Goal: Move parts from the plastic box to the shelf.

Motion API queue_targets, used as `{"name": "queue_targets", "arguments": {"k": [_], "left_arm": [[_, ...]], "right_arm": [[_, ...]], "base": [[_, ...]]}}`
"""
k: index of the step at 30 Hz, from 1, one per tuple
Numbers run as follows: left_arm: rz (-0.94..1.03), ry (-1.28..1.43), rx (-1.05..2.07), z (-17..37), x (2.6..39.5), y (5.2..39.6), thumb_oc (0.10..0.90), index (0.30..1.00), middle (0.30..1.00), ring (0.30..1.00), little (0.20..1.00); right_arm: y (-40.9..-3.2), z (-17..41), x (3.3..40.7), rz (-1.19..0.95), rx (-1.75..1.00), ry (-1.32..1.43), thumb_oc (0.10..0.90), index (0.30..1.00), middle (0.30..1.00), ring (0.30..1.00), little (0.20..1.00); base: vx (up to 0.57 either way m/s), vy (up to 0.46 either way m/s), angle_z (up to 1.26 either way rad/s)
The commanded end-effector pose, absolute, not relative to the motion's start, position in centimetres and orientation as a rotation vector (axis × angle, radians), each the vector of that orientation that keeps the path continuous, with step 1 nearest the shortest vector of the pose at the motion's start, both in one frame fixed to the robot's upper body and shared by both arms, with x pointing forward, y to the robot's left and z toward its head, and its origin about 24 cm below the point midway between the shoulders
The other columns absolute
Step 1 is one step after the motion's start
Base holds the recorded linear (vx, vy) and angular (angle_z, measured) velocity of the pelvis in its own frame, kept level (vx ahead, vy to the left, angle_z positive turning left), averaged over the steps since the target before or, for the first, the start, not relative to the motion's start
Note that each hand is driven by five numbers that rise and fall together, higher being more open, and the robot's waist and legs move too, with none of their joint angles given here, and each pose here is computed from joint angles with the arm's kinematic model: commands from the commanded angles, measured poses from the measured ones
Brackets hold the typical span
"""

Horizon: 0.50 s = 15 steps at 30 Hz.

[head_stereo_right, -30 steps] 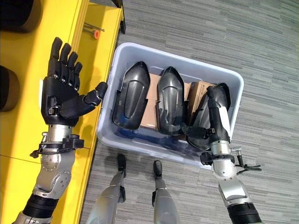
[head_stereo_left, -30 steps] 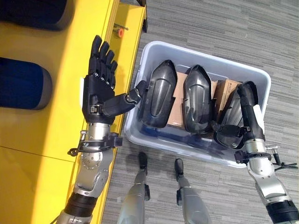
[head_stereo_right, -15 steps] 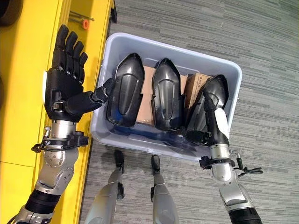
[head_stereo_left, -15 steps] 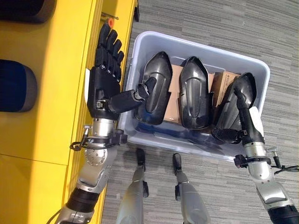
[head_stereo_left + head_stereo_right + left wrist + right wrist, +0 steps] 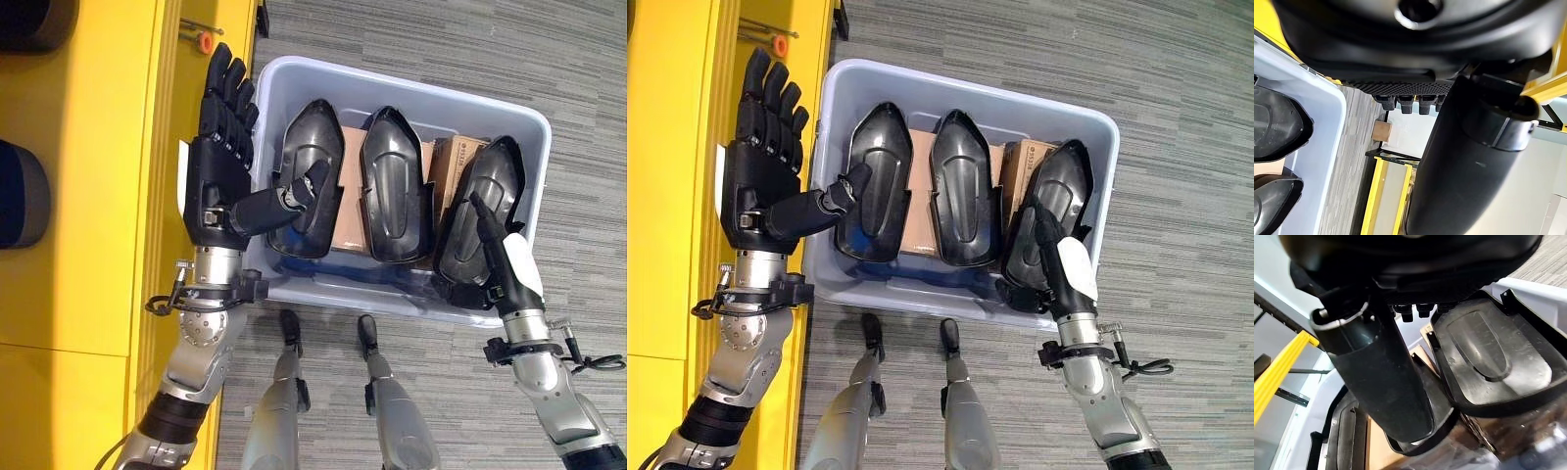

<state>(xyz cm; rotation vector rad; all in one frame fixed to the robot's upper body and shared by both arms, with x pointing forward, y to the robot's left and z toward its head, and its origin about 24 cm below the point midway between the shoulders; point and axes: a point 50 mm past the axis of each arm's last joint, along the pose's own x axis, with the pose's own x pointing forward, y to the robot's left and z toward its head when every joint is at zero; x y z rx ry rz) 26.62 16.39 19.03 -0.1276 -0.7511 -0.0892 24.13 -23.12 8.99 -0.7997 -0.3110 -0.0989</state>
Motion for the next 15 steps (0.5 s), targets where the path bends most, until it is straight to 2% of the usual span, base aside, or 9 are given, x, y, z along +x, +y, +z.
{"name": "queue_targets", "arguments": {"k": [1,15], "left_arm": [[-0.135,-1.045,-0.089,23.3,24.5,16.0,0.900,1.000,1.000,1.000,1.000],[-0.128,-1.060,-0.103,23.6,24.4,15.8,0.900,1.000,1.000,1.000,1.000]], "right_arm": [[-22.6,11.2,23.6,-0.156,-0.795,-0.461,0.900,1.000,1.000,1.000,1.000],[-23.6,10.1,24.6,-0.216,-0.940,-0.414,0.900,1.000,1.000,1.000,1.000]], "base": [[0.00,0.000,0.00],[0.00,0.000,0.00]]}}
